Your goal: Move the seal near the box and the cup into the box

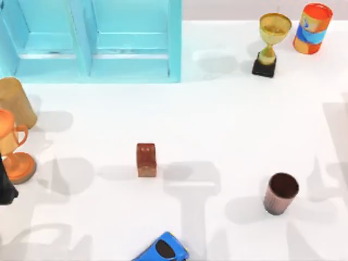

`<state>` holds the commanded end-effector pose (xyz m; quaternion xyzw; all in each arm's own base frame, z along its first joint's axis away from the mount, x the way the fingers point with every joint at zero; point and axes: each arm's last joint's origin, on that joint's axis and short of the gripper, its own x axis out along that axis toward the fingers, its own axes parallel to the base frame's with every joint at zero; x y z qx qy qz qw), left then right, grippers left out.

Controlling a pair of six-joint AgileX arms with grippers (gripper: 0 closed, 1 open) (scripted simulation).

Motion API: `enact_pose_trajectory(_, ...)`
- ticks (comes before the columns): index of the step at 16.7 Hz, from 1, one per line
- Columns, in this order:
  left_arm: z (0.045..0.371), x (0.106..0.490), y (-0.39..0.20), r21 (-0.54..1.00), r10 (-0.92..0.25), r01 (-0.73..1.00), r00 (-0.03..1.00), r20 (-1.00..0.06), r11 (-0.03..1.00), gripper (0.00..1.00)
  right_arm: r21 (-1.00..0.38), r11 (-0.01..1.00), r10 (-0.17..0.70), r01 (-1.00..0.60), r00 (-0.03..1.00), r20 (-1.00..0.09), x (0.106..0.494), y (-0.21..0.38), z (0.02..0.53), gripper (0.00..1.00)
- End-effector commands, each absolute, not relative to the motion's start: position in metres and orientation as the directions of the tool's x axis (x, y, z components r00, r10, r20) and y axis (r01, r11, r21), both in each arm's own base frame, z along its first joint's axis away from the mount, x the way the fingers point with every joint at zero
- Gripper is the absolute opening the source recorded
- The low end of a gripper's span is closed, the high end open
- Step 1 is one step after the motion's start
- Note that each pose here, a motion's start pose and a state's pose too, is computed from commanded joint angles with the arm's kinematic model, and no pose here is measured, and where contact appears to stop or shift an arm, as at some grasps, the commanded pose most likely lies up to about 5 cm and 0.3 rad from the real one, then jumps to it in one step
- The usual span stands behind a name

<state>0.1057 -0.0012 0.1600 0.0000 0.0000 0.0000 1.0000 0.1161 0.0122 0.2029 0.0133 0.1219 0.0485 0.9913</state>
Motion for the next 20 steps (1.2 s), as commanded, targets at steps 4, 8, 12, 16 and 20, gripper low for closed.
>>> enact_pose_trajectory(4, 0.160, 0.106, -0.001, 0.000, 0.000, 0.000, 1.000, 0.000, 1.000, 1.00, 0.107, 0.981, 0.193, -0.163, 0.894, -0.404, 0.140, 0.032, 0.258, 1.00)
enact_pose_trajectory(8, 0.160, 0.106, -0.001, 0.000, 0.000, 0.000, 1.000, 0.000, 1.000, 1.00, 0.208, 0.954, 0.295, -0.217, 0.806, -0.513, 0.181, 0.070, 0.326, 1.00)
enact_pose_trajectory(12, 0.160, 0.106, -0.001, 0.000, 0.000, 0.000, 1.000, 0.000, 1.000, 1.00, 0.313, 0.921, 0.382, -0.234, 0.707, -0.595, 0.229, 0.130, 0.380, 1.00)
enact_pose_trajectory(16, 0.160, 0.106, -0.001, 0.000, 0.000, 0.000, 1.000, 0.000, 1.000, 1.00, 0.368, 0.910, 0.406, -0.189, 0.579, -0.707, 0.276, 0.208, 0.391, 1.00)
enact_pose_trajectory(20, 0.160, 0.106, -0.001, 0.000, 0.000, 0.000, 1.000, 0.000, 1.000, 1.00, 0.317, 0.943, 0.329, -0.101, 0.410, -0.850, 0.310, 0.290, 0.345, 1.00)
